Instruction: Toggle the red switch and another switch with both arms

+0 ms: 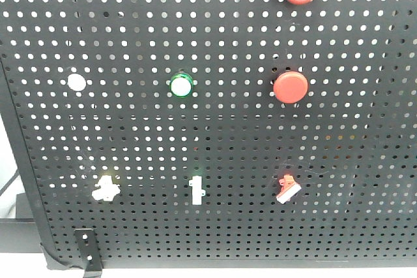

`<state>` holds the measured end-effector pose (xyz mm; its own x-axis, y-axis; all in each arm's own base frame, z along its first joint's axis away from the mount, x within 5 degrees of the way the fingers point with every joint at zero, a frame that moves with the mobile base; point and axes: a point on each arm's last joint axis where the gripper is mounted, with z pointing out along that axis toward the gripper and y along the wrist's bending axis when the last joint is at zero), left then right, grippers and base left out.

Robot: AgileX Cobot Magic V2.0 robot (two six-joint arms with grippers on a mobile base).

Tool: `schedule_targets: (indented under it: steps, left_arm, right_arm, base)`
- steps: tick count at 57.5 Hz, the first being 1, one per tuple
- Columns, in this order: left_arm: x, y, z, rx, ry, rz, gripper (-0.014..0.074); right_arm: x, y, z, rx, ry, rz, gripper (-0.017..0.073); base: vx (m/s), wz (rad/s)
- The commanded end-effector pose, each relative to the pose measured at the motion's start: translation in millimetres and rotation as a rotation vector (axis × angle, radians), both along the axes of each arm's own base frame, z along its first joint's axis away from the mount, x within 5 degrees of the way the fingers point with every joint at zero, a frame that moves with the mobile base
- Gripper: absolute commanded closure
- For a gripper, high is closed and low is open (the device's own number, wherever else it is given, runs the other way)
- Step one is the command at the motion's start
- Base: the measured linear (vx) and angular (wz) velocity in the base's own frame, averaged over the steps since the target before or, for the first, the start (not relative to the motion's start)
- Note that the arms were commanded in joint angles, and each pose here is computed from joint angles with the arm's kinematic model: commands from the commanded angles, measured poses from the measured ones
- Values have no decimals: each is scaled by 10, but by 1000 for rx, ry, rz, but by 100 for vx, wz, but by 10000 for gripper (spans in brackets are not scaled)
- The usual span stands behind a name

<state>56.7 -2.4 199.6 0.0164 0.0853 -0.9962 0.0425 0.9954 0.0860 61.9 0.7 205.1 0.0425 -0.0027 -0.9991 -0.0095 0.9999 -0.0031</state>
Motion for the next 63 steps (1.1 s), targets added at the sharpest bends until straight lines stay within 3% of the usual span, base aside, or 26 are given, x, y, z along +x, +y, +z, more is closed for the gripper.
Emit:
schedule_targets:
  steps: [1, 12, 63]
  left_arm:
    - [-3, -2, 24, -17, -77, -2, 591]
    - [-3, -2, 22, -17, -76, -2, 591]
    - [-3, -2, 22, -17, -76, -2, 591]
  right_arm:
    - [-52, -10, -39, -21, -9, -14, 566]
    - [-61, -27, -180, 1, 132, -32, 566]
    - [-60, -28, -181, -6, 136, -33, 566]
  base:
    - [0, 0]
    - [0, 0]
    - [0, 0]
